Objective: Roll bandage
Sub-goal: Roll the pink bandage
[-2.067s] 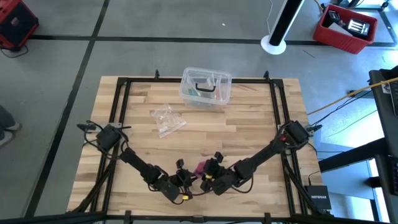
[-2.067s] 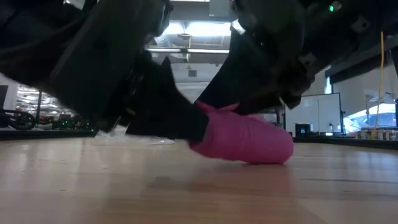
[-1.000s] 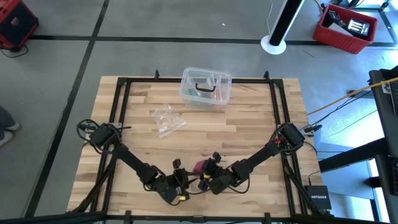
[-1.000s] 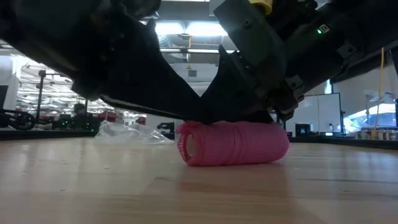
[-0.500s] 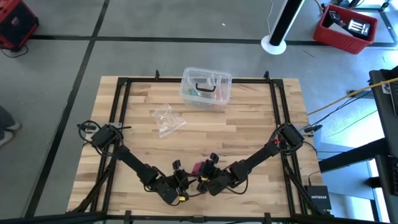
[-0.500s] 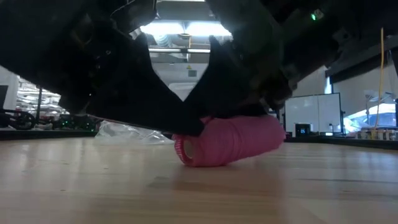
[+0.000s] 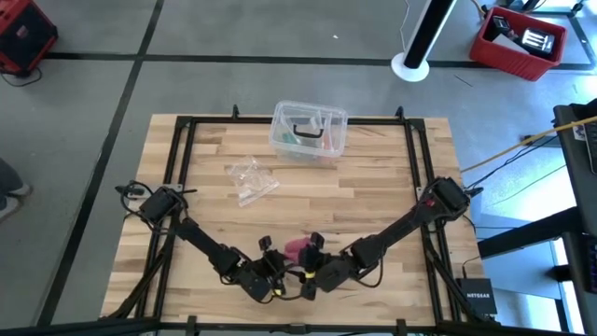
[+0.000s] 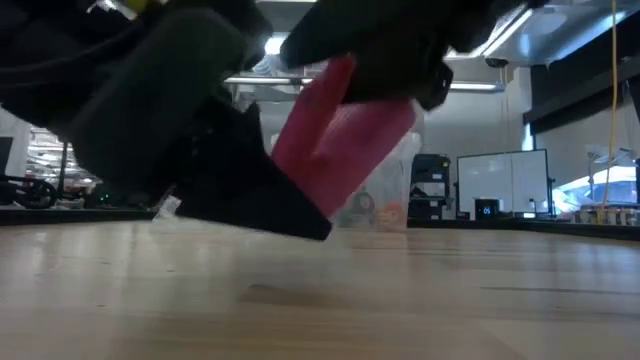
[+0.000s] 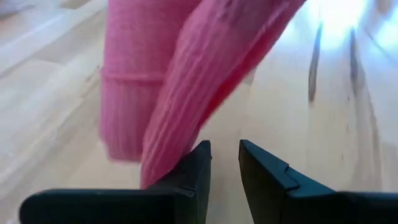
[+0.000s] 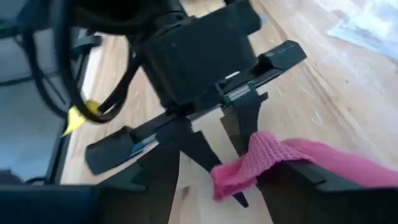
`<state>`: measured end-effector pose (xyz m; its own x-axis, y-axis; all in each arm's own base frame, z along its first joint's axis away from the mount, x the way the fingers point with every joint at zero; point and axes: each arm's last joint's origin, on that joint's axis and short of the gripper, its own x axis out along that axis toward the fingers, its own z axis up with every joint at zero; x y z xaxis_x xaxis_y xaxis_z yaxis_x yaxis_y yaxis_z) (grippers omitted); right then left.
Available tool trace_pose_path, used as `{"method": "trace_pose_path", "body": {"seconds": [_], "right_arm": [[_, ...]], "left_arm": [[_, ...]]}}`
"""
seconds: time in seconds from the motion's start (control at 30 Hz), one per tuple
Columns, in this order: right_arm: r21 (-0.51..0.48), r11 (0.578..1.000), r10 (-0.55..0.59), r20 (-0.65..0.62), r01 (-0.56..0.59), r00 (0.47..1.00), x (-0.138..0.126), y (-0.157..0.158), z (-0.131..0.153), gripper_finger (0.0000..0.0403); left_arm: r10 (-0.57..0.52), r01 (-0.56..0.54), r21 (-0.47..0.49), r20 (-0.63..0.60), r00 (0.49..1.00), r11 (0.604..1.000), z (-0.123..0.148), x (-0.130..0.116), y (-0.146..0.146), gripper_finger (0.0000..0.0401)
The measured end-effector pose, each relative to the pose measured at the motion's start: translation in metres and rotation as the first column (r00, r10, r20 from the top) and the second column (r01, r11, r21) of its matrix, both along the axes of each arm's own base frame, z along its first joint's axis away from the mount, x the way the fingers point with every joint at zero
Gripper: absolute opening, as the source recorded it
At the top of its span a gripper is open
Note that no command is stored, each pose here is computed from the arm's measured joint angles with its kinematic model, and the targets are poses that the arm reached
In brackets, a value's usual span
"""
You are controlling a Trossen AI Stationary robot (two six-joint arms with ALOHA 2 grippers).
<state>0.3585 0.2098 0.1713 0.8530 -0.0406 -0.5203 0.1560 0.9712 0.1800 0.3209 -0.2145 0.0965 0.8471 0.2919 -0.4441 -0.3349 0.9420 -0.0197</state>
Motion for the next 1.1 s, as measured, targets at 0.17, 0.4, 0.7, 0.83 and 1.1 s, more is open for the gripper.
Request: {"method": "trace_pose_path", "body": {"seconds": [0.17,0.4,0.7,0.83,1.1], "right_arm": [[-0.026,0.998,0.062,0.025,-0.062,0.998,-0.008,-0.001,0.027,0.0202],[-0.048,0.996,0.07,-0.022,-0.071,0.997,-0.01,-0.003,0.023,0.0202],[-0.129,0.991,-0.035,-0.113,0.02,0.993,-0.01,-0.007,-0.006,0.0202],[-0.134,0.991,-0.034,-0.137,0.015,0.99,-0.006,-0.006,-0.02,0.0202],[-0.121,0.992,-0.052,-0.104,0.039,0.993,-0.001,-0.007,-0.023,0.0202]], "left_arm": [[0.0,0.0,-0.013,0.008,1.0,1.0,0.001,0.0,-0.001,0.0076],[-0.032,0.033,-0.072,0.017,0.999,0.997,0.008,0.0,-0.003,0.0076],[-0.249,0.23,-0.233,-0.058,0.967,0.945,0.013,-0.02,-0.031,0.0076],[-0.231,0.197,-0.273,-0.099,0.968,0.942,0.009,-0.031,-0.037,0.0076],[-0.224,0.216,-0.25,-0.003,0.975,0.944,0.035,-0.022,-0.049,0.0076]]}}
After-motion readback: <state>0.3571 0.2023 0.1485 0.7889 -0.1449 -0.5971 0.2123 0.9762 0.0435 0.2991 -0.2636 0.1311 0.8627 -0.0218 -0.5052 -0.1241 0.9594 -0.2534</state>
